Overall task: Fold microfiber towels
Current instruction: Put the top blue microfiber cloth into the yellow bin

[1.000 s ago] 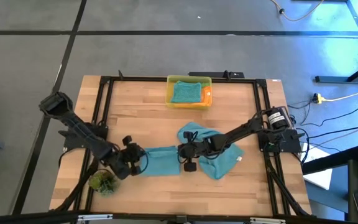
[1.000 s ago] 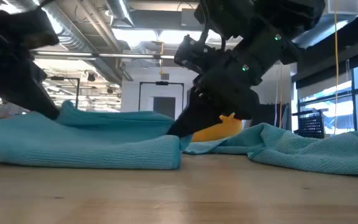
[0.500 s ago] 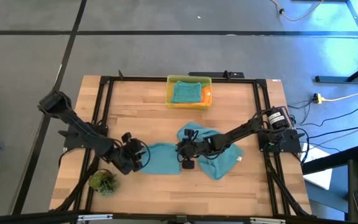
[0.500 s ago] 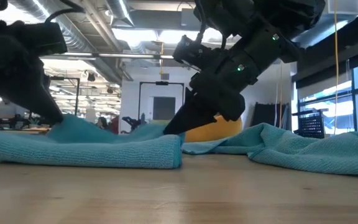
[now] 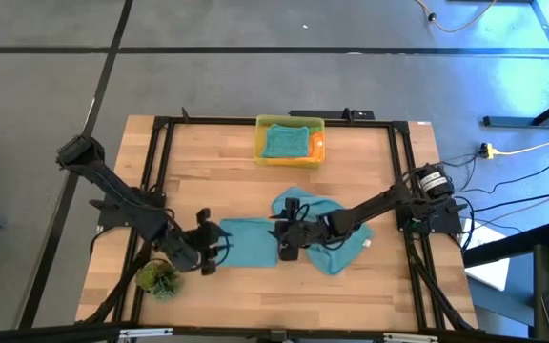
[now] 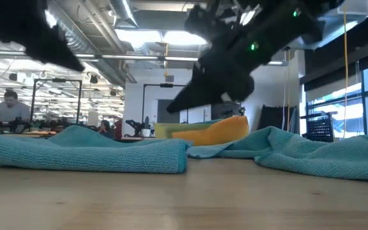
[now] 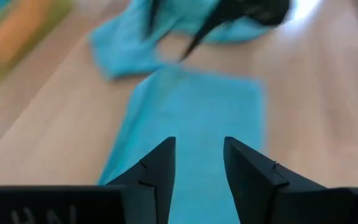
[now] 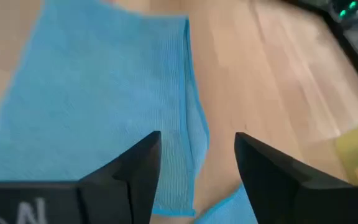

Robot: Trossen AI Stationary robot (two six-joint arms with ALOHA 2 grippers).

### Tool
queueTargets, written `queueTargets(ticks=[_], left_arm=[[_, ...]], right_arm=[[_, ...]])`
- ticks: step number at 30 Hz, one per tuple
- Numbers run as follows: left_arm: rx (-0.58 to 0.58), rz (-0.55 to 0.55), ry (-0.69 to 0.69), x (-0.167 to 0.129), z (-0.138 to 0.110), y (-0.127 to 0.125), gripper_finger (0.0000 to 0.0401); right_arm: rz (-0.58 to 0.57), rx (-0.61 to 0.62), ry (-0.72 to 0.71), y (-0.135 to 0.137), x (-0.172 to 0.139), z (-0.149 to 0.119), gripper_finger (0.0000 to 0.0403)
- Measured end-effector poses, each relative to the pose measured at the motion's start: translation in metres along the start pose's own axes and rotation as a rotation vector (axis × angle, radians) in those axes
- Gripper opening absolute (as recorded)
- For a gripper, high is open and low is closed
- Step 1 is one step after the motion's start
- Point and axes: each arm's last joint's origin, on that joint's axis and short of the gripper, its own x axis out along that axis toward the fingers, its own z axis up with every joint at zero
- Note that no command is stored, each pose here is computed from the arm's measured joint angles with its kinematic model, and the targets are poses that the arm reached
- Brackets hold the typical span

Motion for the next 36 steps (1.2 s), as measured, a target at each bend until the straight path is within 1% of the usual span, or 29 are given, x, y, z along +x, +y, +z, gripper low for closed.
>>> queueTargets(ticks=[3,7,10,13,16,18,21,23,27,31,36], left_arm=[[0.071,-0.082,-0.021,0.001,0.003,-0.015,0.0126],[0.096,-0.123,0.045,0.009,-0.004,-0.032,0.0126],[0.175,-0.142,0.098,0.015,-0.012,-0.048,0.0126],[0.291,-0.097,0.157,0.017,-0.008,-0.072,0.0126],[0.410,-0.001,0.260,0.019,0.005,-0.091,0.0126],[0.464,0.055,0.317,0.021,0.010,-0.099,0.0126],[0.512,0.095,0.387,0.027,0.006,-0.105,0.0133],[0.503,0.100,0.436,0.031,0.001,-0.104,0.0142],[0.428,0.111,0.461,0.032,-0.001,-0.103,0.0161],[0.433,0.127,0.466,0.034,-0.003,-0.100,0.0178],[0.443,0.116,0.556,0.038,-0.014,-0.090,0.0189]], right_arm=[[0.014,0.003,-0.036,0.004,-0.010,0.007,0.0206],[0.049,-0.015,-0.060,0.018,-0.022,0.011,0.0206],[0.076,-0.033,-0.069,0.029,-0.029,0.011,0.0206],[0.097,-0.032,-0.071,0.037,-0.034,0.010,0.0206],[0.100,-0.035,-0.079,0.044,-0.039,0.010,0.0206],[0.075,-0.043,-0.082,0.047,-0.041,0.009,0.0206],[0.060,-0.049,-0.089,0.051,-0.045,0.009,0.0206],[0.058,-0.053,-0.091,0.054,-0.047,0.009,0.0206],[0.070,-0.047,-0.090,0.059,-0.050,0.008,0.0206],[0.073,-0.043,-0.087,0.059,-0.051,0.007,0.0206],[0.064,-0.039,-0.085,0.059,-0.050,0.007,0.0206]])
